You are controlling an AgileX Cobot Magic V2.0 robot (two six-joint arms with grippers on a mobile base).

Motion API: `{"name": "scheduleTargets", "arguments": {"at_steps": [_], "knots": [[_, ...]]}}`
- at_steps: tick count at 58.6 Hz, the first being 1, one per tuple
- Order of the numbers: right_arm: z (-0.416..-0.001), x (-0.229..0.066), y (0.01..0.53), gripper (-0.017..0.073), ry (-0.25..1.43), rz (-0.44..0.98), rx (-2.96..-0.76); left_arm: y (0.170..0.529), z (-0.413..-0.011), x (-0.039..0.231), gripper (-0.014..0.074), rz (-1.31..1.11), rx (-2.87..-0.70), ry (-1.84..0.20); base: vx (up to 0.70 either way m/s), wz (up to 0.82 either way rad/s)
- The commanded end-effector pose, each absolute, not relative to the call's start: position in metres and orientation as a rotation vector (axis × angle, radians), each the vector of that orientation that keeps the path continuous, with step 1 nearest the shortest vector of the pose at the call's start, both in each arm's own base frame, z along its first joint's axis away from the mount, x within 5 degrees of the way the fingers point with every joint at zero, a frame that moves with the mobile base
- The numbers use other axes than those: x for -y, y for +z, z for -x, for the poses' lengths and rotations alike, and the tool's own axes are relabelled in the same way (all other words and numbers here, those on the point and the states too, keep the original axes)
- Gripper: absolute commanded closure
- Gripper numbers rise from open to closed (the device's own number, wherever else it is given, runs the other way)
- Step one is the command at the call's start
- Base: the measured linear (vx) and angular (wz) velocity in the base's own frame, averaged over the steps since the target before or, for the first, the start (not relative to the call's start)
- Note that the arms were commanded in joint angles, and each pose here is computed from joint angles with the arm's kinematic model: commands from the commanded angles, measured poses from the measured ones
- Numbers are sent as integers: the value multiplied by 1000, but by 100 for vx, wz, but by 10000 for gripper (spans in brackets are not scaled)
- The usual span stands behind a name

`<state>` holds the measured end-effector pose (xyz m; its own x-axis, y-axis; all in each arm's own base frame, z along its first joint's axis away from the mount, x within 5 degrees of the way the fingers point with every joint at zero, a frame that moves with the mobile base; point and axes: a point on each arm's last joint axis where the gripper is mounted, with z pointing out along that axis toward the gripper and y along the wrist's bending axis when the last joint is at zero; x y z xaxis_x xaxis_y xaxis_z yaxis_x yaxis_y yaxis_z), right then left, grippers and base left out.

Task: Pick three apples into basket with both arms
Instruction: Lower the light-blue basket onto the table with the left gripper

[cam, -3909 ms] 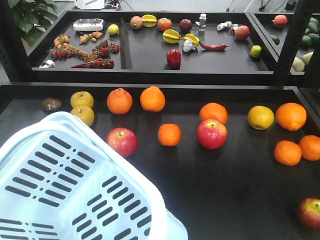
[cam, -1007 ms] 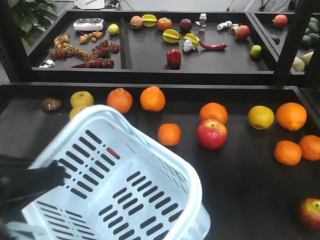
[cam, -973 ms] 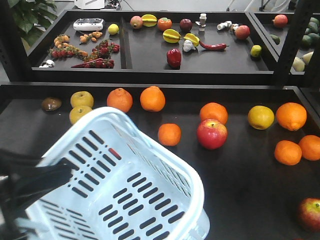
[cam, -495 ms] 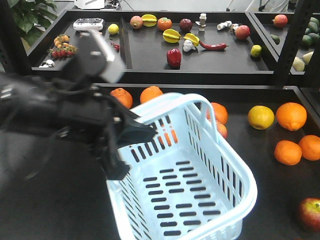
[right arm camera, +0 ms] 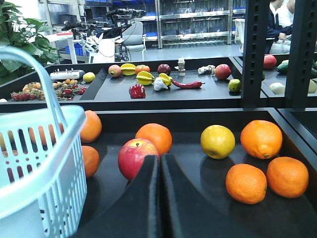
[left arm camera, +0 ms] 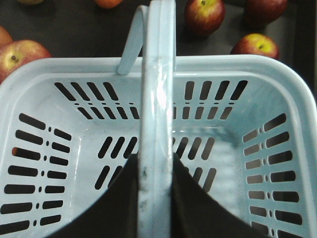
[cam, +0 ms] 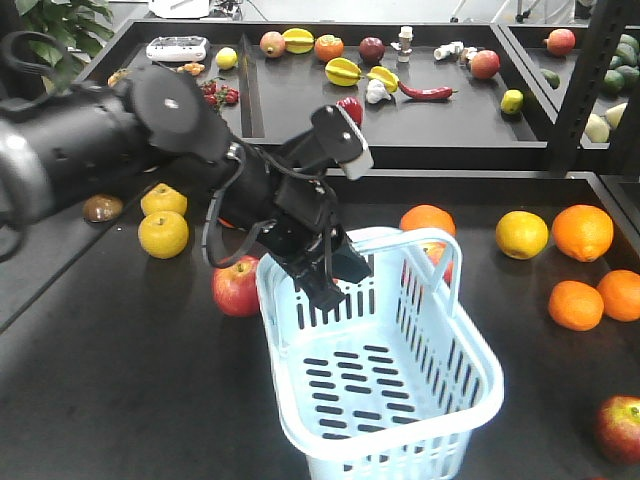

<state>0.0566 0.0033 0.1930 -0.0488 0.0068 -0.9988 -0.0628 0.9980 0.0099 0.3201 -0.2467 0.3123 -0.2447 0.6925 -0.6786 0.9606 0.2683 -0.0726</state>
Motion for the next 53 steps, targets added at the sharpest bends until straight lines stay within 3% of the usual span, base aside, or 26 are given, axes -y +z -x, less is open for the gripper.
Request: {"name": "scheduleTargets", "arguments": {"at_steps": [1, 26, 53], "knots": [[-56, -3, 196, 568, 46, 53, -1547, 340, -320, 249, 598, -1421, -1925, -679, 0, 0], [-56, -3, 196, 568, 46, 53, -1547, 331, -328, 253, 547, -1392, -1934, -660, 0, 0], [-56, -3, 196, 568, 46, 53, -1547, 331, -329, 253, 278, -1383, -1934, -656, 0, 0]]}}
